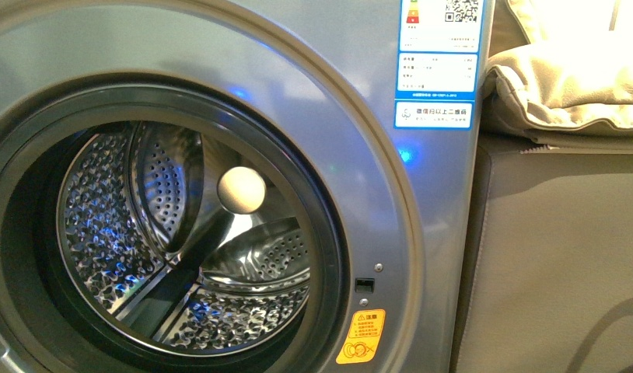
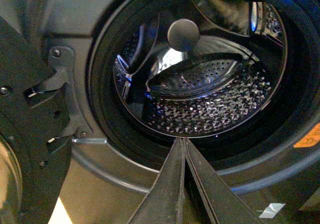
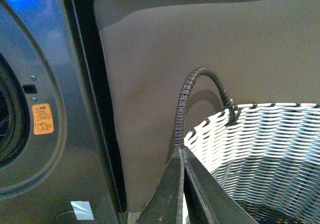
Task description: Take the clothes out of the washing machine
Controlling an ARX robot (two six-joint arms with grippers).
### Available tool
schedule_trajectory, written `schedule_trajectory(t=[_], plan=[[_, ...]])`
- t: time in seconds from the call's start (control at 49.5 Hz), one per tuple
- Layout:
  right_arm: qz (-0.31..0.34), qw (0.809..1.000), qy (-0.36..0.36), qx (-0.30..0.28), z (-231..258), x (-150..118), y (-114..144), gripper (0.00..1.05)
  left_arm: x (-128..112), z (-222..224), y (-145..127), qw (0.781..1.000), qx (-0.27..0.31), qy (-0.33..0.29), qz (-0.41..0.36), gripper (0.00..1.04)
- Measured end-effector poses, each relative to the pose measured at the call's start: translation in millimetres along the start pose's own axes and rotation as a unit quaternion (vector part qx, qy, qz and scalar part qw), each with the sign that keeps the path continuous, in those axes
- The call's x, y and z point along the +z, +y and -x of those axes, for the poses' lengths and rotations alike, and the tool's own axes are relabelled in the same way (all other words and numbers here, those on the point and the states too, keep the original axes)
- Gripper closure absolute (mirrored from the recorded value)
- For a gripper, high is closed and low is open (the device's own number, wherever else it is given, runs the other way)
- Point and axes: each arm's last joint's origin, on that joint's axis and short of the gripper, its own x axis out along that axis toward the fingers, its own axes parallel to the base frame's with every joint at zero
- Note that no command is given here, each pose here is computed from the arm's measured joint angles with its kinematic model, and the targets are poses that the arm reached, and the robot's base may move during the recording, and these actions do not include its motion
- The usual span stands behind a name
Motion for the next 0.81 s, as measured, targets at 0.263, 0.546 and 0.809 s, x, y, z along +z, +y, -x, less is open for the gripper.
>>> schedule_trajectory(t=[0.263, 0.546, 0.809], plan=[[0.0, 1.0, 0.0, 0.0, 0, 0, 0, 1.02, -21, 7, 0, 1.0, -0.002, -0.002, 0.0, 1.01], [0.0, 1.0, 0.0, 0.0, 0, 0, 0, 1.02, -37, 14, 0, 1.0, -0.002, -0.008, 0.0, 1.01], [0.0, 1.0, 0.0, 0.0, 0, 0, 0, 1.02, -45, 22, 0, 1.0, -0.002, 0.0, 0.0, 1.01]])
